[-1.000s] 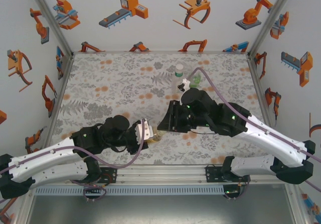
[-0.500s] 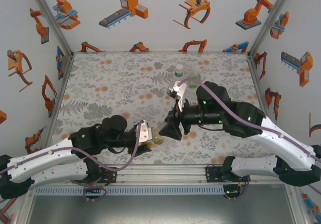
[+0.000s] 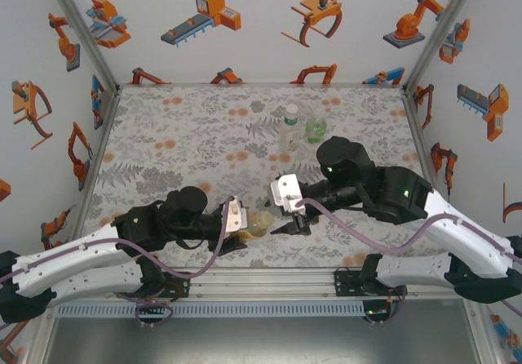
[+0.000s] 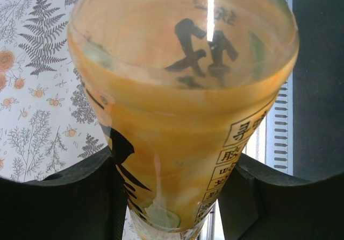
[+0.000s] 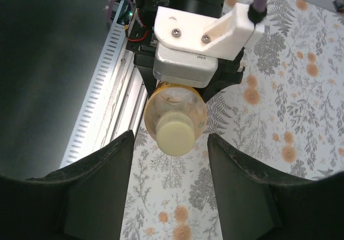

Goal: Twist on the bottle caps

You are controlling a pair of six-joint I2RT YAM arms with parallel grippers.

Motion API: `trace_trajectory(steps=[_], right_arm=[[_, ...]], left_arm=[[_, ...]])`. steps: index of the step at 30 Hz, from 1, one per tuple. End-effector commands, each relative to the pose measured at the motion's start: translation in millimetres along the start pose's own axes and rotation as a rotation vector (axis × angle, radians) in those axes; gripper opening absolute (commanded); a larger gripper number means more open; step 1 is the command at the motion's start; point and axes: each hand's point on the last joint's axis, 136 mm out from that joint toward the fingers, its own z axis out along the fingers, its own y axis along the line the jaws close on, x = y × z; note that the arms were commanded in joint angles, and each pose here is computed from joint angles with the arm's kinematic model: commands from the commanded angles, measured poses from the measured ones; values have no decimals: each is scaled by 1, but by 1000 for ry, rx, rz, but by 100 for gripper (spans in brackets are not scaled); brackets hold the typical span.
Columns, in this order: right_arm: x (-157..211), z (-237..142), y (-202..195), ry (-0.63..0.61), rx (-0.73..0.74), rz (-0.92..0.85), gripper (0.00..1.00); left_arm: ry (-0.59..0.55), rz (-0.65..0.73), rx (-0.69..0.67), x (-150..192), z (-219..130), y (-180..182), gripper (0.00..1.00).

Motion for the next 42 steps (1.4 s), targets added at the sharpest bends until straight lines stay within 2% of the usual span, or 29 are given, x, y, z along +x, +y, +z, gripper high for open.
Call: trace_trajectory(steps=[1,4,10,16,21,24,27,32,35,37,39,42], right_arm=[[1,2,7,-21,-30,-71,51],[3,3,6,-25,-15,-78,47],[7,8,4,-18,-15,-72,46],[6,10,4,-31,-15,-66,34],[11,13,-2,-14,22,44,14],[17,17,-17,-26,111,252,5],[27,18,-40,-47,243,534,0],[67,13,-70,-52,499,1152,0],[96,15,-69,-59,603,1548,0],[113,17,-63,-53,648,1740,0],[120,24,-60,-55,642,1823,0],[127,25,-61,-35,677,1830,0]], left_arm=[[-39,31,11,-16,-5,-1,0],[-36,31,15,-16,-4,-2,0],[-37,26,15,-15,-6,-2,0],[-41,25,11,-14,-7,-2,0],[-38,24,1,-14,-7,0,0],[-37,26,-17,-13,-7,3,0],[-32,26,-39,-12,-6,7,0],[-24,28,-57,-10,-2,11,0],[-4,20,-92,-7,1,18,0],[5,20,-97,-7,3,19,0],[5,20,-94,-7,5,19,0],[-1,22,-89,-8,6,19,0]])
